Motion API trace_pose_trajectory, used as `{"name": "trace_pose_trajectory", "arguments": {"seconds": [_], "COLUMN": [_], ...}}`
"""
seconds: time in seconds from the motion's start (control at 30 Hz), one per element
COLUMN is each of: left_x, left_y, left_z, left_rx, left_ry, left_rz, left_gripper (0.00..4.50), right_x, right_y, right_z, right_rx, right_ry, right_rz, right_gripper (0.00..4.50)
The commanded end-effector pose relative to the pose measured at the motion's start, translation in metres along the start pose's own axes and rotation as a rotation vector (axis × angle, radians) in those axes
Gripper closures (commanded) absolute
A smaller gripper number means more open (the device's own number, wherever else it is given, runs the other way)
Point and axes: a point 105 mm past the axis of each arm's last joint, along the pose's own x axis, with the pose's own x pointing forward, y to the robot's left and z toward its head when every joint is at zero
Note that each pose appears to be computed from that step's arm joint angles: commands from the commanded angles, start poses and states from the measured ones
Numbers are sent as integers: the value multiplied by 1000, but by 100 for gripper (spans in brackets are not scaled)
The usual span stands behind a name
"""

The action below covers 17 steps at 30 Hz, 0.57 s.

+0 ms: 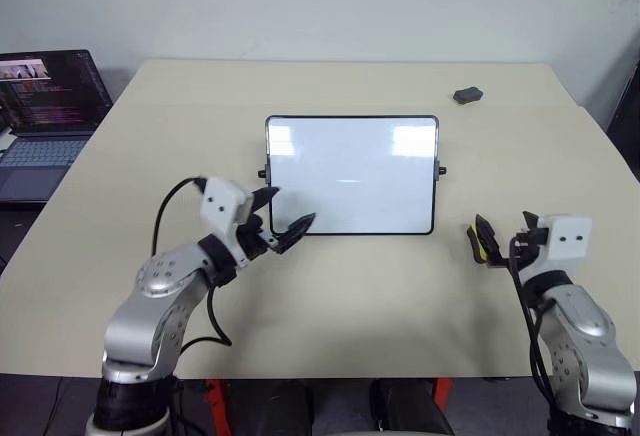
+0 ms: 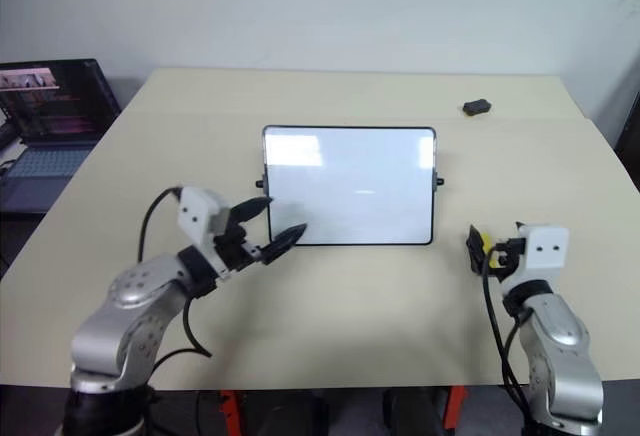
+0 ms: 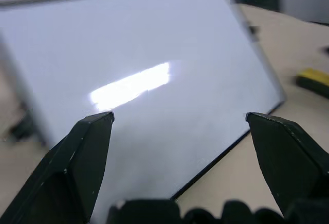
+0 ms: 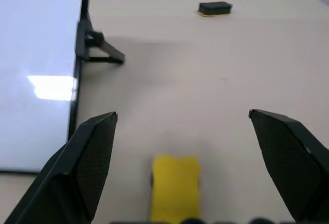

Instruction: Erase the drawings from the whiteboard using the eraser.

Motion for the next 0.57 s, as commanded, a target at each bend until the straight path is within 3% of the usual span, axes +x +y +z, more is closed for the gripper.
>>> {"name": "trace_pose_trajectory", "arguments": {"seconds": [0.03,0.13,0.27,0.57], "left_x": [-19,-33,-53,-59], "left_y": [3,9,30,41], "left_z": [14,5,-7,-16], "left_rx": [2,0,9,20], "left_ry": [-97,-102,-89,-63], "left_rz": [160,294,478,551], "left_gripper": [0,0,0,0], "right_x": [-17,-23,-23,-31], "right_y": [-18,-28,-16,-8], "right_z": [11,5,-9,-18], "right_rx": [28,73,70,54], "right_ry": [-136,-161,-123,-66], "right_rz": [4,13,73,132], "right_gripper": [2,2,2,2]}}
